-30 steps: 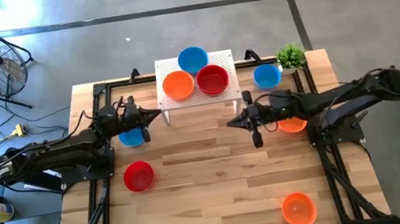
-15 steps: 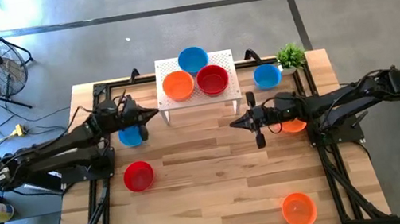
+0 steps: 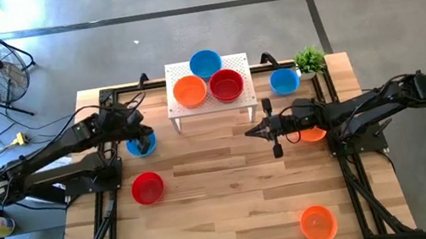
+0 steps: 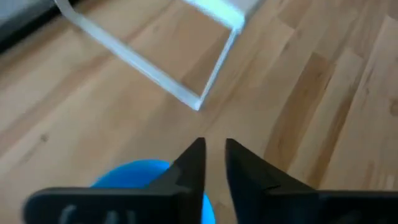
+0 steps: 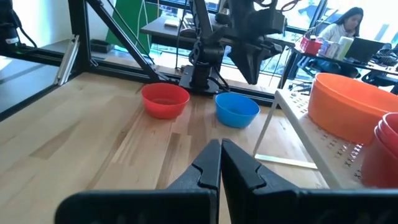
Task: Pick & Place Mini bowls
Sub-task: Stack the blue bowl on the blue bowl on the shelf
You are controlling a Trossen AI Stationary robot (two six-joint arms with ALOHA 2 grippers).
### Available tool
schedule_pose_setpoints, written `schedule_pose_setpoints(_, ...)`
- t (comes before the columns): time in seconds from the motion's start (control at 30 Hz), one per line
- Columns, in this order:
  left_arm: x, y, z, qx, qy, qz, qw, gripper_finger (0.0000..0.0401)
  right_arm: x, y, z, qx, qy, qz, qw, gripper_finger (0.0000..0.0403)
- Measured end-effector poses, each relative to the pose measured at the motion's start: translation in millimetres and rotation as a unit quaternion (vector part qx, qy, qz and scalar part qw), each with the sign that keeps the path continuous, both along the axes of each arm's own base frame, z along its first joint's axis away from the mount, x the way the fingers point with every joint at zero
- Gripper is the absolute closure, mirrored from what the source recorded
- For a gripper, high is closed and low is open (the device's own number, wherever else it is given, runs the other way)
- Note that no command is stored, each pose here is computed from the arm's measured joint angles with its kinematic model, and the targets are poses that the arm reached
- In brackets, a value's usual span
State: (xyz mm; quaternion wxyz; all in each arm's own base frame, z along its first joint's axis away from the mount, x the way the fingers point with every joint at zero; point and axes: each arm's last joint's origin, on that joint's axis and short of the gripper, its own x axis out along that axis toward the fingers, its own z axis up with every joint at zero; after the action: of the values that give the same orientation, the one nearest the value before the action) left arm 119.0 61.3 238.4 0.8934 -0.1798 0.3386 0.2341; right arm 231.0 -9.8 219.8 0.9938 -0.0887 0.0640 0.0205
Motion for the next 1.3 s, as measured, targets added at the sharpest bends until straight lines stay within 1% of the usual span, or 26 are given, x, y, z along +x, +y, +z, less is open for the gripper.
schedule_pose_setpoints(0.17,5,1,-7,-0.035,0.028,0.029,0.999,0.0268,0,0,-1,-0.001,0.006,0.000,1.000,0.0402)
schedule_pose_setpoints(0.3,14,1,-18,-0.072,0.063,0.037,0.995,0.0216,0,0,-2,-0.002,0.008,0.001,1.000,0.0401)
schedule_pose_setpoints(0.4,23,0,-27,-0.091,0.093,0.034,0.991,0.0198,0,0,-2,-0.002,0.010,0.001,1.000,0.0402)
schedule_pose_setpoints(0.47,29,-1,-34,-0.103,0.116,0.039,0.987,0.0195,0,0,-2,-0.002,0.010,0.001,1.000,0.0402)
schedule_pose_setpoints(0.57,34,-3,-43,-0.107,0.154,0.061,0.980,0.0195,0,0,-2,-0.002,0.010,0.000,1.000,0.0401)
schedule_pose_setpoints(0.67,37,-6,-51,-0.106,0.188,0.077,0.973,0.0205,0,0,-2,-0.002,0.011,0.000,1.000,0.0402)
schedule_pose_setpoints(0.77,41,-9,-56,-0.105,0.202,0.083,0.970,0.0228,0,0,-2,-0.002,0.012,0.000,1.000,0.0402)
schedule_pose_setpoints(0.9,43,-12,-59,-0.091,0.219,0.082,0.968,0.0276,0,0,-2,-0.003,0.012,-0.002,1.000,0.0401)
schedule_pose_setpoints(1.17,43,-13,-61,-0.087,0.234,0.074,0.966,0.0379,0,0,-2,-0.002,0.013,-0.002,1.000,0.0402)
schedule_pose_setpoints(1.23,43,-12,-61,-0.083,0.235,0.073,0.966,0.0393,0,0,-2,-0.002,0.014,-0.002,1.000,0.0402)
schedule_pose_setpoints(1.3,43,-12,-60,-0.079,0.235,0.075,0.966,0.0394,0,0,-2,-0.002,0.014,-0.002,1.000,0.0402)
